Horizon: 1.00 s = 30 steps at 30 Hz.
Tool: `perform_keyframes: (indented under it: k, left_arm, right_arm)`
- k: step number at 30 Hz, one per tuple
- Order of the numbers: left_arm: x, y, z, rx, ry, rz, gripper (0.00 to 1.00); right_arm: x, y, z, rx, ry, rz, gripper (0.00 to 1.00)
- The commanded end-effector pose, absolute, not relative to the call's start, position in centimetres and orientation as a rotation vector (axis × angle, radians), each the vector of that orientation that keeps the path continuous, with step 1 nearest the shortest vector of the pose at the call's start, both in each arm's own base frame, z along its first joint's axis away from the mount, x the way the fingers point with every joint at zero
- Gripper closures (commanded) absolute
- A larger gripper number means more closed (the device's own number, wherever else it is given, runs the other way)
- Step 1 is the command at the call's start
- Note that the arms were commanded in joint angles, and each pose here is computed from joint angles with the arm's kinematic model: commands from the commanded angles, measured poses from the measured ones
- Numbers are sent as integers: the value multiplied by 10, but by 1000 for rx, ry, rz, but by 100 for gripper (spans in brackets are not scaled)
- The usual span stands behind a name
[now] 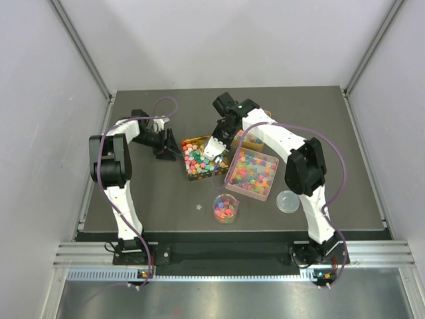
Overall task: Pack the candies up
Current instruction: Scoop the fake candies from the storage box.
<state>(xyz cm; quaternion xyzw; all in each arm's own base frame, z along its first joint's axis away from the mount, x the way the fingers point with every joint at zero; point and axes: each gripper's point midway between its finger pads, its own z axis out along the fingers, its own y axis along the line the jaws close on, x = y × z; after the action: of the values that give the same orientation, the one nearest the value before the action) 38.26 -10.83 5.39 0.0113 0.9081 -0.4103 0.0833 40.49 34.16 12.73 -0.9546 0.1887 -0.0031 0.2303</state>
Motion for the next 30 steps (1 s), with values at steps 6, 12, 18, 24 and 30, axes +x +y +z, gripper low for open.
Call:
perform_keyframes:
  k: [6,12,18,24,30]
  left_arm:
    - [390,-120,72,124,2643,-1237,39]
    - [390,-119,72,130,2644,-1229,40]
    - [389,-120,76,133,2640,-1230,40]
    - [390,-121,82,136,2621,-1241,40]
    - [392,-122,87,141,2602,-1241,40]
  right_arm:
    - [330,266,20,-3137,249,420,100]
    - [351,281,-1,-3103,324,293,100]
    - [384,289,-1,-3057,460,189,100]
    - [407,278,29,-2985,587,124,100]
    - [401,270,29,-2978,641,51,100]
